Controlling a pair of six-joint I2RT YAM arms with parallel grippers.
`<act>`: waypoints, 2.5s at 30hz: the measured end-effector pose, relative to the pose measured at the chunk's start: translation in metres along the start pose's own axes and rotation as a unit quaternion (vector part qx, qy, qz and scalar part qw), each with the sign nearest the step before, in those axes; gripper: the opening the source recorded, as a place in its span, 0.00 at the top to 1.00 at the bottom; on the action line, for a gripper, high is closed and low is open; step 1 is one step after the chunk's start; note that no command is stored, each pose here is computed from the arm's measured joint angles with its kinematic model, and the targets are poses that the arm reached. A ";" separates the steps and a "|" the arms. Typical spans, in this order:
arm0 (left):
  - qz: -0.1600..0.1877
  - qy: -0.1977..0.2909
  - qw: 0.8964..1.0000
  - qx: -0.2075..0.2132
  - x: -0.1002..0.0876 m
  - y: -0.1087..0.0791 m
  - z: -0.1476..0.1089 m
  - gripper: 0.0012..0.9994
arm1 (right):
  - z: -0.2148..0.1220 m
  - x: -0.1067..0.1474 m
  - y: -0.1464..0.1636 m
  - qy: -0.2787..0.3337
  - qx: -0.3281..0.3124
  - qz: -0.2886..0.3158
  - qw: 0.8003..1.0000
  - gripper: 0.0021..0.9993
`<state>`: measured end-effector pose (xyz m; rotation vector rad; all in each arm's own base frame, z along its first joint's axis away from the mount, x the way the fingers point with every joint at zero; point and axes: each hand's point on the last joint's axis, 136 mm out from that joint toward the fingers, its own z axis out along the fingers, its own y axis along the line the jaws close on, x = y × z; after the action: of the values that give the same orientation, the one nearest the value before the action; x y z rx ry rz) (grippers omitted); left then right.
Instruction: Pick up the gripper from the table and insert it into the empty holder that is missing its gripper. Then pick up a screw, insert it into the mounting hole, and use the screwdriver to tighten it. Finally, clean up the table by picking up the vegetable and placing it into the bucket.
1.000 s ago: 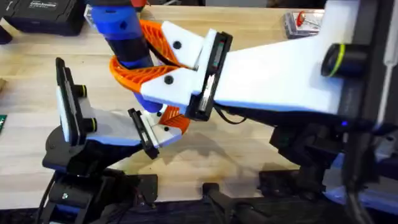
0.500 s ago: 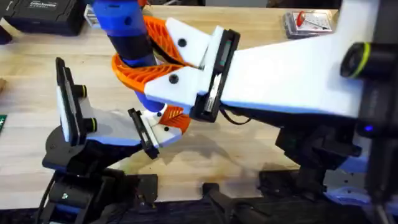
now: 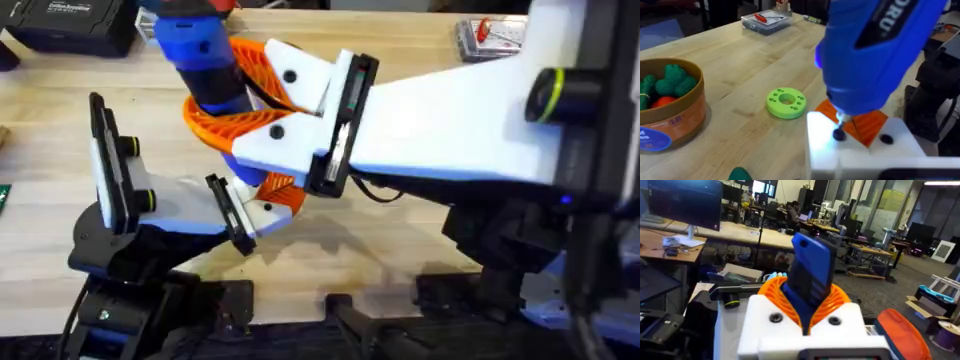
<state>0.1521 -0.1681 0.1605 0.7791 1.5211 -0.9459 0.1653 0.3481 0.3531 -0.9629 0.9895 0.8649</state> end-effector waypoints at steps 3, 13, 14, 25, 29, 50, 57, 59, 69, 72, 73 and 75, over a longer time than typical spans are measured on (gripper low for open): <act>0.000 0.000 1.000 0.000 0.000 0.000 0.000 1.00 | 0.000 0.001 0.000 0.003 -0.001 0.001 1.000 0.98; 0.000 0.000 1.000 0.000 0.000 0.000 0.000 1.00 | 0.000 -0.015 -0.003 -0.031 0.006 -0.009 0.999 0.98; 0.000 0.000 1.000 0.000 0.000 0.000 0.000 1.00 | 0.000 -0.012 -0.002 -0.024 0.005 -0.007 1.000 0.98; 0.000 0.000 1.000 0.000 0.000 0.000 0.000 1.00 | 0.002 0.001 0.000 -0.003 0.001 -0.001 1.000 0.98; 0.000 0.000 1.000 0.000 0.000 0.000 0.000 1.00 | 0.002 0.000 0.000 -0.004 0.001 -0.001 1.000 0.98; 0.000 0.000 1.000 0.000 0.000 0.000 0.000 1.00 | 0.002 0.000 -0.001 -0.005 0.001 0.016 1.000 0.98; 0.000 0.000 1.000 0.000 0.000 0.000 0.000 1.00 | 0.002 0.001 0.000 -0.003 0.001 0.014 1.000 0.98; 0.000 0.000 1.000 0.000 0.000 0.000 0.000 1.00 | 0.002 0.001 0.000 -0.003 0.001 0.014 1.000 0.98; 0.000 0.000 1.000 0.000 0.000 0.000 0.000 1.00 | 0.002 0.001 -0.001 -0.002 0.001 0.011 1.000 0.98; 0.000 0.000 1.000 0.000 0.000 0.000 0.000 1.00 | 0.001 0.002 -0.002 -0.002 0.003 0.006 1.000 0.98; 0.000 0.000 1.000 0.000 0.000 0.000 0.000 1.00 | 0.001 0.002 -0.002 -0.001 0.003 0.006 1.000 0.98; 0.000 0.000 1.000 0.000 0.000 0.000 0.000 1.00 | 0.001 0.002 -0.003 -0.002 0.003 0.004 1.000 0.98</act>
<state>0.1521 -0.1681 0.1604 0.7790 1.5214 -0.9460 0.1685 0.3488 0.3526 -0.9516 0.9925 0.8693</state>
